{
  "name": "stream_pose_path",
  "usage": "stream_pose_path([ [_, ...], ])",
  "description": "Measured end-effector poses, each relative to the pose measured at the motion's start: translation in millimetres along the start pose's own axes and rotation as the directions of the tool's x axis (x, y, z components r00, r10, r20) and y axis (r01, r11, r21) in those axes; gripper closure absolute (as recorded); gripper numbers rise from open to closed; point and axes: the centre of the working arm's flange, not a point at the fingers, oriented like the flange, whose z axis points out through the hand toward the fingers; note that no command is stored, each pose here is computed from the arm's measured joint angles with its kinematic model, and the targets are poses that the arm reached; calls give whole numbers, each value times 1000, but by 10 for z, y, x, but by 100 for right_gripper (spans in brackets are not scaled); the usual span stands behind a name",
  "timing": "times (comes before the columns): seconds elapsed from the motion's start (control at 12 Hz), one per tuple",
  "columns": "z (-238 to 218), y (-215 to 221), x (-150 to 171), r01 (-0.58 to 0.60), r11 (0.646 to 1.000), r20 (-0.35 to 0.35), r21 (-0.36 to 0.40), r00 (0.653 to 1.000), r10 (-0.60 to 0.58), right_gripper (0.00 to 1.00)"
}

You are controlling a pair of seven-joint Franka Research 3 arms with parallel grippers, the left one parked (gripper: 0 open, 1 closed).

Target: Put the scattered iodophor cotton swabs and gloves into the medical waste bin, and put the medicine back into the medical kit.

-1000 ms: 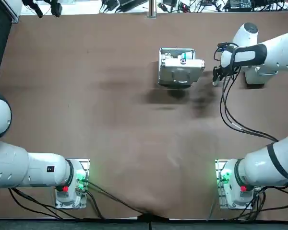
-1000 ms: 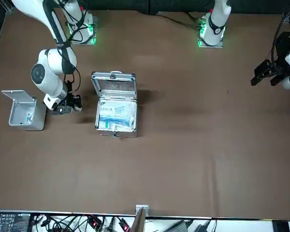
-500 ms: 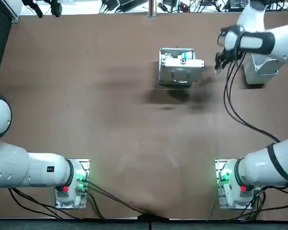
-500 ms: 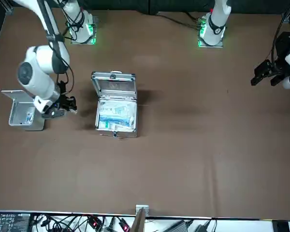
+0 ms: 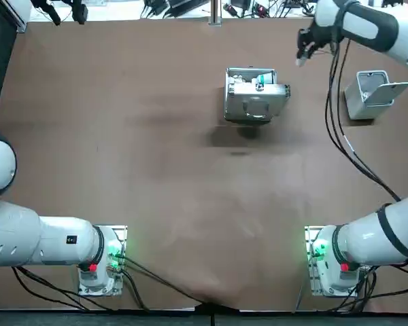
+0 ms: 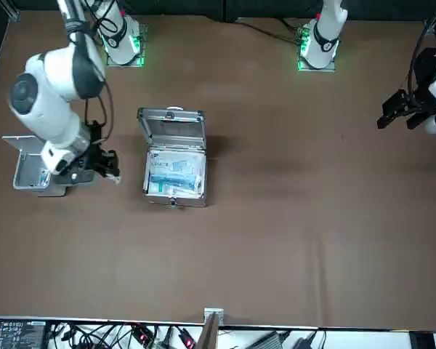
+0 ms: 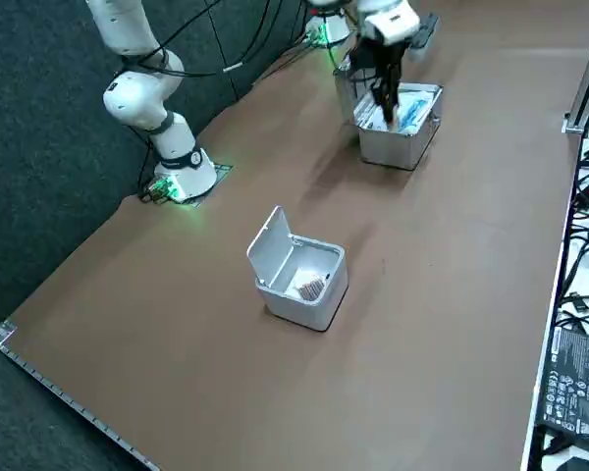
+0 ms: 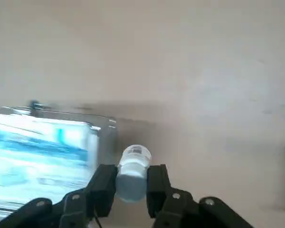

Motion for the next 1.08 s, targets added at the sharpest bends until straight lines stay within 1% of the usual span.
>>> stream_pose_path([
  [0.08,-7,-245,36,3,1000,-7,6,1000,-3,62],
  [0.17,50,-711,89,4,1000,-9,18,1000,-4,62],
  [0.42,221,-1218,168,6,1000,26,25,1000,-6,62],
  [0.67,404,-1549,233,-11,1000,56,23,998,10,62],
  [1.08,687,-1859,269,-45,999,84,16,996,43,62],
])
